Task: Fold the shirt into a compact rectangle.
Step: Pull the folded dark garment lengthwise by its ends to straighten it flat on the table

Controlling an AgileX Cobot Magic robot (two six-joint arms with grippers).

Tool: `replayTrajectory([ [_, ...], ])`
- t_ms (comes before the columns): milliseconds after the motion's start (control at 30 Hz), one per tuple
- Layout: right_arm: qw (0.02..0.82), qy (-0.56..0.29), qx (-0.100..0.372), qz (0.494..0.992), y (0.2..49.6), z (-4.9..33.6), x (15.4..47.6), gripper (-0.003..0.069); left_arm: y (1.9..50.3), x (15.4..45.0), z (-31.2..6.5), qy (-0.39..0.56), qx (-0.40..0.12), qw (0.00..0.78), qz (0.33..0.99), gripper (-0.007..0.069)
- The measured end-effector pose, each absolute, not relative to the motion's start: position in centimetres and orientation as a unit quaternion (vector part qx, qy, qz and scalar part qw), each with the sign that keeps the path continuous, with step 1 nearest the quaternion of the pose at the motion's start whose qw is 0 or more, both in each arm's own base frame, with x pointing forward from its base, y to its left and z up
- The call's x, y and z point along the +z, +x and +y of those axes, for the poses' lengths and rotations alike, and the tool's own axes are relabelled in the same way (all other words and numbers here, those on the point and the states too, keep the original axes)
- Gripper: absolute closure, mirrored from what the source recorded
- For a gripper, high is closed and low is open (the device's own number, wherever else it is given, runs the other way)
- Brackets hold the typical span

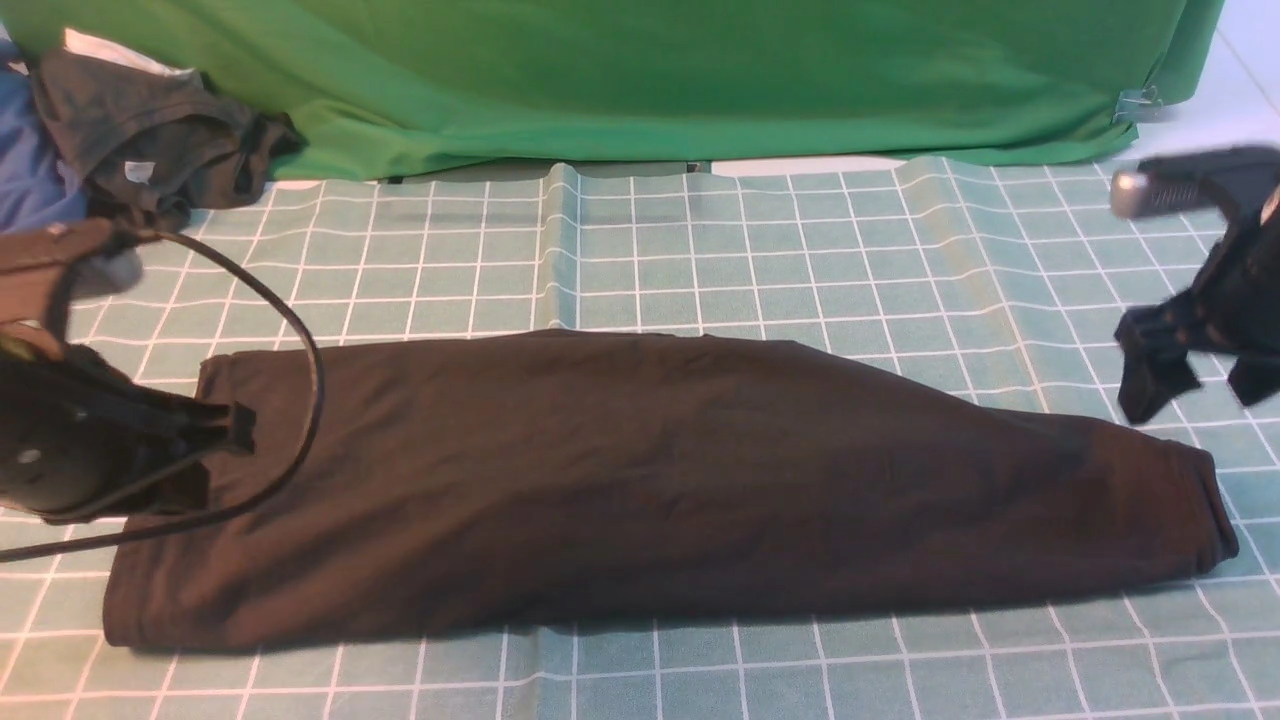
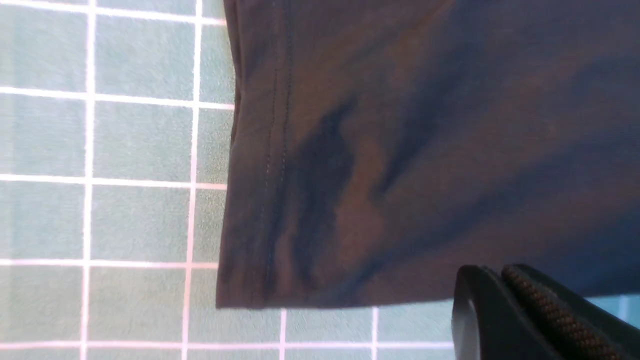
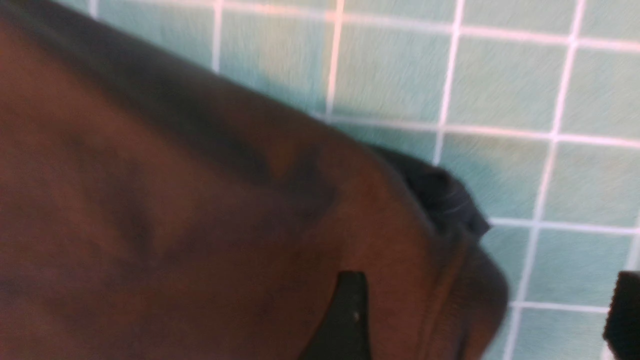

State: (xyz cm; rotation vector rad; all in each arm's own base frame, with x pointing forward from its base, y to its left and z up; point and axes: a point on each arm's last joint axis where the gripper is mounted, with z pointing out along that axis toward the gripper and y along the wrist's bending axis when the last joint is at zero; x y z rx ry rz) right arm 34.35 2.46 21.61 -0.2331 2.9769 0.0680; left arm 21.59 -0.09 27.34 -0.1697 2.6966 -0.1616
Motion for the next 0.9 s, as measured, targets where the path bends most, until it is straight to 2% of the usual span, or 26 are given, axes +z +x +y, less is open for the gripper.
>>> replayTrajectory([
  [200, 0.061, -0.043, 0.020, 0.997, 33.3, 1.5, 17.4, 0.0035, 19.2, 30.1, -0.6, -0.066, -0.086, 0.270, 0.957, 0.0619],
  [333, 0.045, -0.033, 0.024, 0.998, 33.6, 1.5, 15.3, 0.0048, 18.5, 30.8, -0.7, -0.065, -0.090, 0.288, 0.951, 0.0619],
  [500, 0.040, -0.041, 0.036, 0.998, 33.7, 1.7, 14.8, 0.0104, 18.4, 30.9, -0.7, -0.066, -0.092, 0.291, 0.950, 0.0619],
  [567, 0.041, -0.048, 0.040, 0.997, 33.7, 1.8, 14.9, 0.0181, 18.4, 30.9, -0.8, -0.067, -0.094, 0.291, 0.950, 0.0619],
  [633, 0.040, -0.055, 0.046, 0.997, 33.7, 1.9, 14.8, 0.0335, 18.4, 30.9, -0.8, -0.067, -0.094, 0.291, 0.950, 0.0619],
  [667, 0.041, -0.059, 0.052, 0.996, 33.7, 2.0, 14.8, 0.0452, 18.4, 30.9, -0.8, -0.066, -0.094, 0.291, 0.950, 0.0619],
  [733, 0.041, -0.064, 0.057, 0.995, 33.7, 2.1, 14.8, 0.0559, 18.4, 30.9, -0.8, -0.065, -0.094, 0.291, 0.950, 0.0619],
  [800, 0.042, -0.067, 0.057, 0.995, 33.8, 2.0, 15.0, 0.0596, 18.4, 30.9, -0.8, -0.064, -0.094, 0.291, 0.950, 0.0619],
  [900, 0.042, -0.062, 0.054, 0.996, 33.8, 1.3, 15.7, 0.0601, 18.4, 30.9, -0.8, -0.061, -0.093, 0.291, 0.950, 0.0619],
])
